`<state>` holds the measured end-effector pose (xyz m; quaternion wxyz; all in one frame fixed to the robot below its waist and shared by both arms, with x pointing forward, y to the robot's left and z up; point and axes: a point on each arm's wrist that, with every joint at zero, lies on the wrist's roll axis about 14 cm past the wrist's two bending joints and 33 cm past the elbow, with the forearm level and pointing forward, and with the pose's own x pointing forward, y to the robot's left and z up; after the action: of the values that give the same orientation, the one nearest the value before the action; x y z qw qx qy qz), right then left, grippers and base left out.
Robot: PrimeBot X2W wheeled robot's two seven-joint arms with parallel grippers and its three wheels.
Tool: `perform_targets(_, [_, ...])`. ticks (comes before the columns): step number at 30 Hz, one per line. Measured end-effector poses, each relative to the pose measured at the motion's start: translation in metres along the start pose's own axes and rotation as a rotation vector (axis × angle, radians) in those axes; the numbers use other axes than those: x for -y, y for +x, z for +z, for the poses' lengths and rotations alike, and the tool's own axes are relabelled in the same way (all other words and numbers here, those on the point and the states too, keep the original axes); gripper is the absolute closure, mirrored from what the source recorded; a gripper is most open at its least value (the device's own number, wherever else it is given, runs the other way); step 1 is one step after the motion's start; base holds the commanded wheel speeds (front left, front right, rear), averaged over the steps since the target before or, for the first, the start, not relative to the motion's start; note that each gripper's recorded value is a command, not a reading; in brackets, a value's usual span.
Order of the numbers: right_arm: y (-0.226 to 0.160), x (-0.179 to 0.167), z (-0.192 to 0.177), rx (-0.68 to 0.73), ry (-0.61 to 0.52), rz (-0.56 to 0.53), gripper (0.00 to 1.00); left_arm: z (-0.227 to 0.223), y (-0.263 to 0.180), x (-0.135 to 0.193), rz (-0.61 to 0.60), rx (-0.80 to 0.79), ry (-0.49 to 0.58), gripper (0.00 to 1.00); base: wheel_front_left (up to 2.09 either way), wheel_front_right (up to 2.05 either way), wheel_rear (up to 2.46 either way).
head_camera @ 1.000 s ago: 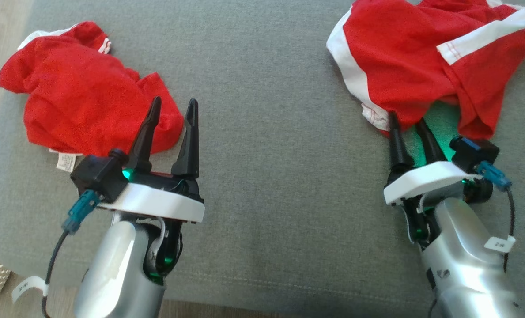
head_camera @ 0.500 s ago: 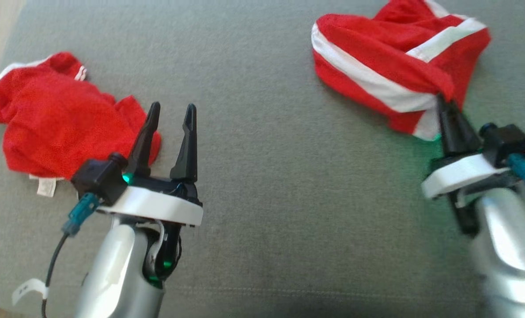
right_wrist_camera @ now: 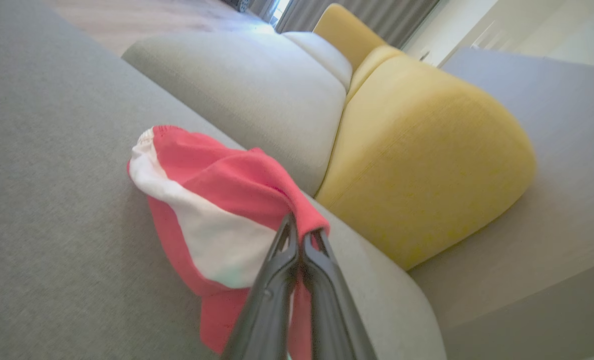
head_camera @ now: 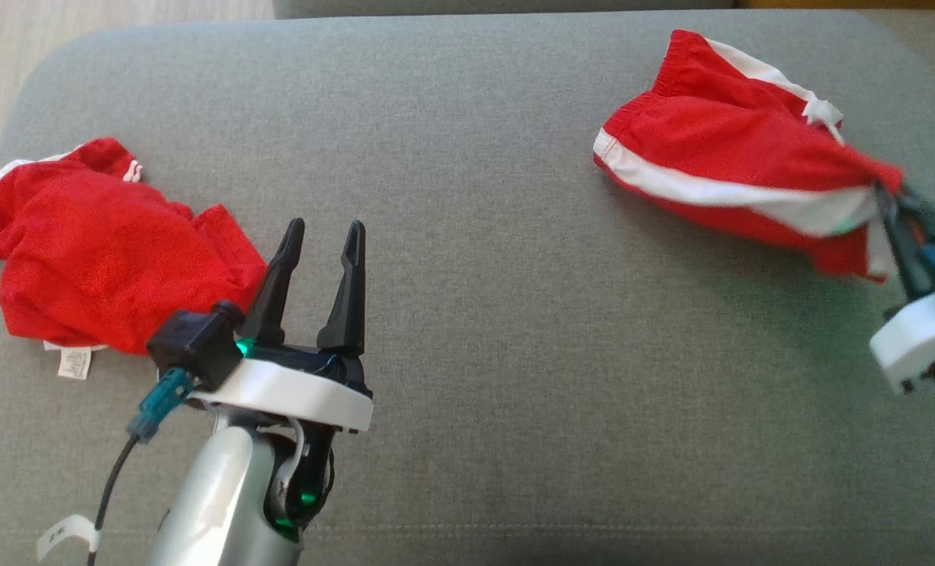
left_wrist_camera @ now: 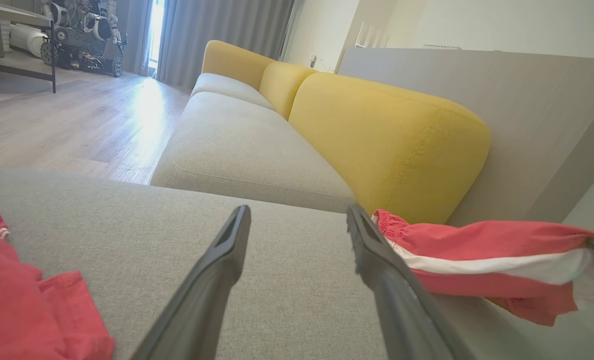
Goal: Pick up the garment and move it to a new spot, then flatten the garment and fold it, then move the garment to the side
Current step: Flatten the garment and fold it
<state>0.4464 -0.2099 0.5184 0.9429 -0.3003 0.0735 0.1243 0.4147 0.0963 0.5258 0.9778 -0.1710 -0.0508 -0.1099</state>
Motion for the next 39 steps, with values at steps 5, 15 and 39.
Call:
perform_targets(5, [-0.005, -0.026, -0.042, -0.152, 0.081, 0.059, 1.00, -0.008, 0.000, -0.003, 0.007, -0.021, -0.003, 0.00, 0.00, 0.00, 0.00])
perform_targets(15, [0.001, -0.064, -0.112, -0.330, 0.185, 0.123, 1.00, -0.025, 0.004, -0.006, 0.006, -0.069, 0.000, 0.00, 0.00, 0.00, 0.00])
perform_targets(39, [0.028, -0.044, -0.112, -0.273, 0.307, 0.016, 0.00, -0.032, 0.015, 0.009, -0.047, -0.078, 0.016, 0.00, 0.00, 0.00, 0.00])
